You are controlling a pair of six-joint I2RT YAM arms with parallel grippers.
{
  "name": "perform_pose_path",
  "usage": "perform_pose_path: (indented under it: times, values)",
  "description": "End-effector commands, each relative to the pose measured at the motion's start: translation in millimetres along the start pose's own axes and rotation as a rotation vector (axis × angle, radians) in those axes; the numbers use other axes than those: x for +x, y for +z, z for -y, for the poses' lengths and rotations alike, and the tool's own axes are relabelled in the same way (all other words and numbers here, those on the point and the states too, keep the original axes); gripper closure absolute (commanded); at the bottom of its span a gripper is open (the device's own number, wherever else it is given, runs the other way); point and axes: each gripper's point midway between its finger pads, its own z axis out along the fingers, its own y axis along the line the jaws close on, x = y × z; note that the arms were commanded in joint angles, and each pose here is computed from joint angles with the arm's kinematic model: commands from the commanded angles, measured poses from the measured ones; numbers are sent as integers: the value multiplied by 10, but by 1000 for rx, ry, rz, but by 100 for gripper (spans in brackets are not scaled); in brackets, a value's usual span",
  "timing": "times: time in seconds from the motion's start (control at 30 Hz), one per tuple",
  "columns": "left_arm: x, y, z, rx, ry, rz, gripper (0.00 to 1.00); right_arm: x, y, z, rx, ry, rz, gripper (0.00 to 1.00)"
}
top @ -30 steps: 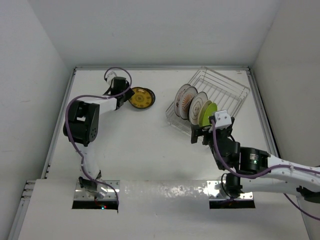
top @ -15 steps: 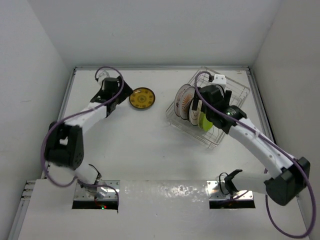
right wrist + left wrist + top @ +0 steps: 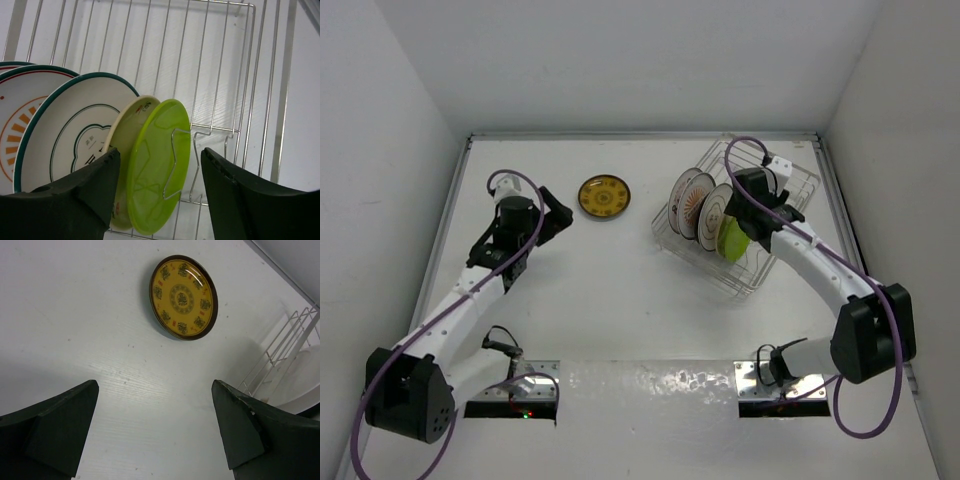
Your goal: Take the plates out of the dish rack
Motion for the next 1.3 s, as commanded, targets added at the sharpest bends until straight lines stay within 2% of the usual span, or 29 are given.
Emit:
perform_pose_path:
  times: [0.0,0.43,0.47,0.7,0.77,1.0,1.13,1.27]
  values:
    - [-57,-89,123,54,37,15,7,-209,1,-180,-82,110,80,38]
    - [142,40,128,78,53,-57,7,147,227,-239,-83,145,11,51]
    - [145,43,125,77,55,-58,7,158,230,-252,-88,149,10,56]
    - [150,36,129,81,59,-60,7,220,212,-202,-76,200,5,73]
    - [151,33,143,87,56,-63,7,210,187,-149,-60,220,15,80]
    - [116,-12,192,108,47,-55,7,-51,19,-83,-56,265,79,90]
    - [92,-58,231,126,39,-51,7,-220,-98,-88,-74,279,108,99]
    - [43,-136,280,145,34,-42,7,-371,-245,-109,-114,285,128,100]
